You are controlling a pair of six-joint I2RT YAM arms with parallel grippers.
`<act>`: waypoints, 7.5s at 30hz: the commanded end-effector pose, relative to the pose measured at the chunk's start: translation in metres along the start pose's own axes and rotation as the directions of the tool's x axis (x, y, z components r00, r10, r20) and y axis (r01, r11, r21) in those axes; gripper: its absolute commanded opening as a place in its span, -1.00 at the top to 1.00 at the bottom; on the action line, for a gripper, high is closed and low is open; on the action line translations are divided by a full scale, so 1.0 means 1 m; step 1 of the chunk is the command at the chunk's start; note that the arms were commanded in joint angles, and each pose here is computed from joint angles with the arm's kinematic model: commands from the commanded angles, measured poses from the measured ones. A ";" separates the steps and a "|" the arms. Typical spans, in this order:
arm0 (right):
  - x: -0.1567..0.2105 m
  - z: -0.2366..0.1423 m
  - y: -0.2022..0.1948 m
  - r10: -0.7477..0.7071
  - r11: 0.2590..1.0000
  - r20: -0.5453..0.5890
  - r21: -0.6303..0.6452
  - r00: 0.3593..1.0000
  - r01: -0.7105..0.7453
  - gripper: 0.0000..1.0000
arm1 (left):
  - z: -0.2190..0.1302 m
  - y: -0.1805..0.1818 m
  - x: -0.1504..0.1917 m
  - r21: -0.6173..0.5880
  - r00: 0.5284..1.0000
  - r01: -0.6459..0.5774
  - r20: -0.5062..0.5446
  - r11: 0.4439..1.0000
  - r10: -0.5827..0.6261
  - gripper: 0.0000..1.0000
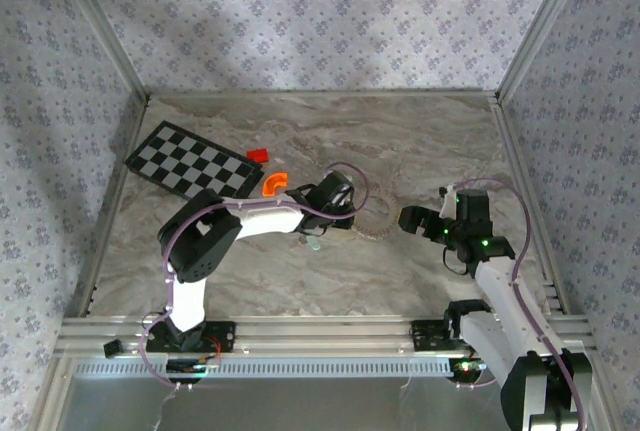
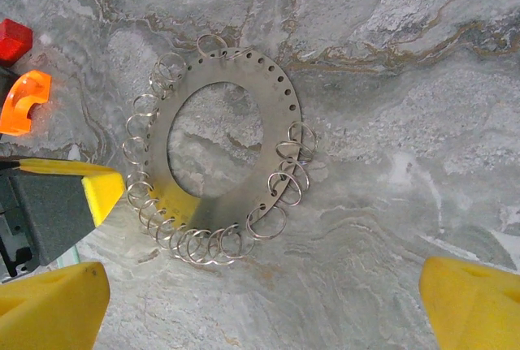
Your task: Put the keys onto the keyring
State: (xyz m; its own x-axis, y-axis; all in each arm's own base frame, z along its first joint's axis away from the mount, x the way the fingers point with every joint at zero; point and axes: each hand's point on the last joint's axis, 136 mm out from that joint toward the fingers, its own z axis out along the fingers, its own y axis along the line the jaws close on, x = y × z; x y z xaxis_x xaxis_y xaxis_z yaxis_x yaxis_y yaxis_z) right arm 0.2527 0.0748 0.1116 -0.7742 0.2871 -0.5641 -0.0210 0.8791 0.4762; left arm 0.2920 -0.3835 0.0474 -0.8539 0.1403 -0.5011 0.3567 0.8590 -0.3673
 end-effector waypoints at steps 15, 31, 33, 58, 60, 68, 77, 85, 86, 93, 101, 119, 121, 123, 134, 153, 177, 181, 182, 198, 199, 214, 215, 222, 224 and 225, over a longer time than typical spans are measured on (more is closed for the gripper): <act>-0.007 -0.005 0.006 -0.017 1.000 0.020 -0.017 1.000 0.017 -0.99 | 0.014 0.003 0.017 -0.009 0.999 -0.010 -0.040 1.000 0.009 0.61; -0.007 -0.006 0.006 -0.018 1.000 0.024 -0.019 1.000 0.019 -0.99 | 0.012 0.002 0.023 -0.142 0.991 -0.130 -0.042 0.981 0.125 0.62; -0.007 -0.007 0.007 -0.019 1.000 0.026 -0.021 0.999 0.020 -0.99 | 0.014 0.001 0.023 -0.139 0.991 -0.129 -0.043 0.982 0.125 0.62; -0.005 -0.008 0.005 -0.027 1.000 0.027 -0.011 0.999 0.028 -0.99 | 0.018 -0.010 0.013 0.004 0.999 -0.050 0.017 0.999 0.050 0.74; -0.005 -0.008 0.004 -0.027 1.000 0.023 -0.009 0.999 0.027 -0.99 | 0.018 -0.011 0.013 0.006 0.999 -0.050 0.017 0.999 0.050 0.79; -0.007 -0.008 0.005 -0.031 0.999 0.025 -0.008 0.999 0.031 -0.99 | 0.013 -0.011 0.012 0.008 0.999 -0.049 0.020 0.999 0.049 0.93; -0.012 -0.016 0.009 -0.035 0.999 0.038 -0.012 0.999 0.035 -0.99 | -0.010 -0.015 0.002 0.024 0.995 -0.075 0.070 0.997 0.073 1.00; -0.017 -0.026 0.027 -0.063 0.995 0.061 -0.071 0.996 0.068 -1.00 | -0.056 -0.032 -0.016 0.073 0.962 -0.223 0.181 0.972 0.207 1.00; -0.018 -0.028 0.032 -0.073 0.993 0.068 -0.083 0.995 0.079 -1.00 | -0.063 -0.035 -0.018 0.075 0.952 -0.253 0.197 0.964 0.235 1.00; -0.025 -0.054 0.080 -0.179 0.951 0.175 -0.220 0.968 0.216 -0.93 | -0.116 -0.057 -0.030 0.108 0.863 -0.433 0.336 0.895 0.377 1.00; -0.022 -0.102 0.148 -0.305 0.811 0.340 -0.398 0.890 0.430 -0.73 | -0.192 -0.088 -0.036 0.152 0.717 -0.613 0.519 0.776 0.465 1.00; -0.009 -0.214 0.251 -0.341 0.398 0.638 -0.567 0.690 0.721 0.36 | -0.338 -0.116 -0.025 0.206 0.487 -0.786 0.787 0.583 0.379 1.00; -0.013 -0.216 0.252 -0.351 0.405 0.644 -0.549 0.679 0.731 0.42 | -0.344 -0.115 -0.022 0.196 0.470 -0.798 0.795 0.570 0.385 1.00; -0.018 -0.213 0.252 -0.365 0.427 0.643 -0.527 0.673 0.735 0.49 | -0.348 -0.115 -0.019 0.190 0.458 -0.809 0.798 0.557 0.393 1.00; -0.013 -0.193 0.263 -0.383 0.380 0.657 -0.529 0.650 0.759 0.60 | -0.376 -0.122 -0.003 0.229 0.407 -0.857 0.851 0.463 0.332 1.00; 0.031 -0.229 0.295 -0.354 0.104 0.749 -0.564 0.560 0.819 0.55 | -0.411 -0.139 0.001 0.333 0.401 -0.866 0.908 0.373 0.120 1.00; 0.028 -0.226 0.307 -0.339 0.116 0.750 -0.565 0.568 0.817 0.41 | -0.418 -0.147 0.015 0.343 0.390 -0.899 0.910 0.272 0.139 1.00; 0.027 -0.224 0.309 -0.327 0.123 0.748 -0.572 0.577 0.811 0.41 | -0.416 -0.146 0.016 0.343 0.390 -0.899 0.910 0.271 0.143 1.00; 0.027 -0.224 0.310 -0.327 0.125 0.747 -0.573 0.579 0.810 0.41 | -0.416 -0.146 0.016 0.344 0.391 -0.899 0.909 0.271 0.143 1.00; 0.028 -0.214 0.314 -0.334 0.137 0.736 -0.580 0.588 0.803 0.75 | -0.407 -0.143 0.016 0.342 0.397 -0.893 0.904 0.293 0.156 1.00; 0.029 -0.214 0.314 -0.337 0.133 0.736 -0.581 0.588 0.803 0.79 | -0.406 -0.143 0.016 0.340 0.397 -0.893 0.904 0.295 0.159 1.00; 0.026 -0.195 0.288 -0.590 0.190 0.657 -0.451 0.469 0.872 1.00 | -0.370 -0.110 0.013 0.227 0.432 -0.864 0.793 0.450 0.430 0.15; 0.026 -0.195 0.285 -0.615 0.187 0.643 -0.443 0.456 0.877 1.00 | -0.370 -0.106 0.014 0.218 0.434 -0.863 0.781 0.456 0.449 0.15; 0.031 -0.183 0.274 -0.768 0.155 0.515 -0.428 0.381 0.890 1.00 | -0.361 -0.093 0.026 0.205 0.446 -0.875 0.694 0.439 0.566 0.15; 0.036 -0.180 0.272 -0.803 0.135 0.477 -0.439 0.358 0.888 1.00 | -0.361 -0.095 0.027 0.213 0.448 -0.877 0.688 0.431 0.571 0.18; 0.038 -0.179 0.271 -0.815 0.125 0.465 -0.442 0.345 0.889 1.00 | -0.361 -0.096 0.027 0.217 0.447 -0.878 0.688 0.427 0.572 0.19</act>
State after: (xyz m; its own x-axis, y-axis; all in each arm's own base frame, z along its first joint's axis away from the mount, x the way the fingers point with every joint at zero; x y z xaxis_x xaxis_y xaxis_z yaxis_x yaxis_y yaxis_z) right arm 0.1099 0.2636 0.3516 0.0259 -0.3424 -0.9392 -0.9667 0.2308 -0.1108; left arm 0.1011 -0.2863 0.3571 0.0723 0.1611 -0.9843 0.9833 0.1540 0.0974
